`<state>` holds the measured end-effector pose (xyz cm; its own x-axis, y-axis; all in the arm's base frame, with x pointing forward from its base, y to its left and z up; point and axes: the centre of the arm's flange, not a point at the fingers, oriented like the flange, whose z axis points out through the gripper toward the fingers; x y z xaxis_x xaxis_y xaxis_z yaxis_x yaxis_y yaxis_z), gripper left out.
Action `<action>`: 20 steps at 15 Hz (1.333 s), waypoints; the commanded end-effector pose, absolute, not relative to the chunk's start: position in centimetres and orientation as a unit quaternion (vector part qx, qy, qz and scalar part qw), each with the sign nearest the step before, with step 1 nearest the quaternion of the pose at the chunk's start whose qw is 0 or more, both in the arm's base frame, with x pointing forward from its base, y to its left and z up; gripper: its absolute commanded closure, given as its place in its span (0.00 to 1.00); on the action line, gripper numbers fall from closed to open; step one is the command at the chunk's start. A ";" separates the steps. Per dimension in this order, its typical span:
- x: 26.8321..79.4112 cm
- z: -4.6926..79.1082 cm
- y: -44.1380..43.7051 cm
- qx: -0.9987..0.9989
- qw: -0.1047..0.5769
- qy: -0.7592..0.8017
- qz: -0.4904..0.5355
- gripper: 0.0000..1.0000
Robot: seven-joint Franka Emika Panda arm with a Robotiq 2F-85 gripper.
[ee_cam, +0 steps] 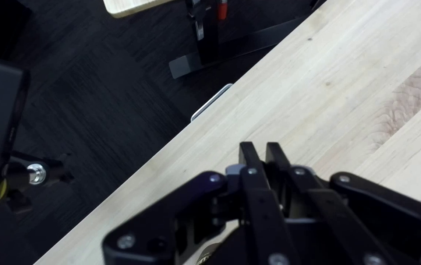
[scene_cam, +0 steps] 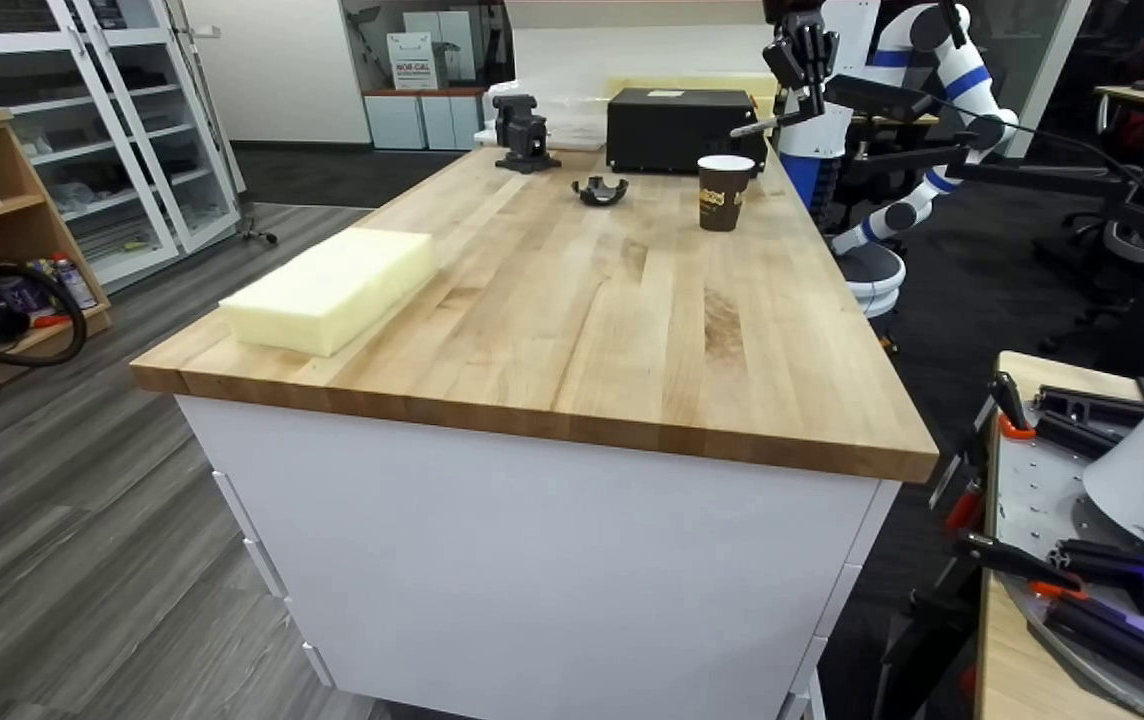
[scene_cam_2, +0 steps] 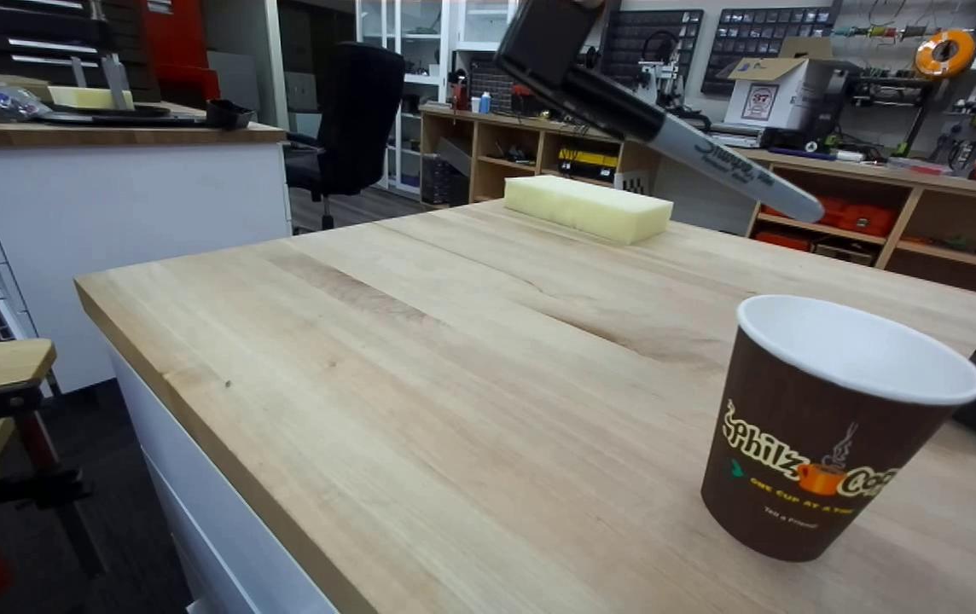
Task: Put the black pen in the black cup
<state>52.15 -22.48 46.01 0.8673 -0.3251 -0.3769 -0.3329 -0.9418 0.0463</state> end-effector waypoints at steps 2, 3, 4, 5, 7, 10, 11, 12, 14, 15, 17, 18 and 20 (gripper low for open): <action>53.2 46.4 -25.7 -0.965 0.018 0.165 0.202 0.92; 53.3 46.2 -26.2 -0.966 0.018 0.163 0.201 0.92; 53.4 46.1 -26.6 -0.966 0.020 0.161 0.202 0.92; 53.5 46.0 -26.9 -0.966 0.022 0.159 0.203 0.92; 53.8 45.7 -27.5 -0.967 0.029 0.148 0.205 0.92; 54.2 45.4 -27.9 -0.969 0.036 0.133 0.207 0.92; 54.3 45.2 -28.1 -0.969 0.036 0.130 0.208 0.92; 54.4 45.2 -28.0 -0.969 0.037 0.127 0.209 0.92; 54.7 44.8 -28.2 -0.969 0.038 0.121 0.211 0.92; 54.9 44.7 -28.1 -0.969 0.038 0.119 0.212 0.92; 55.5 44.1 -28.1 -0.969 0.040 0.114 0.215 0.92; 55.8 43.8 -28.0 -0.969 0.041 0.112 0.216 0.92; 56.3 43.2 -27.8 -0.969 0.042 0.108 0.219 0.92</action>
<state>55.08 -27.33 43.21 0.8850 -0.2152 -0.4129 -0.2374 -0.9714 -0.0023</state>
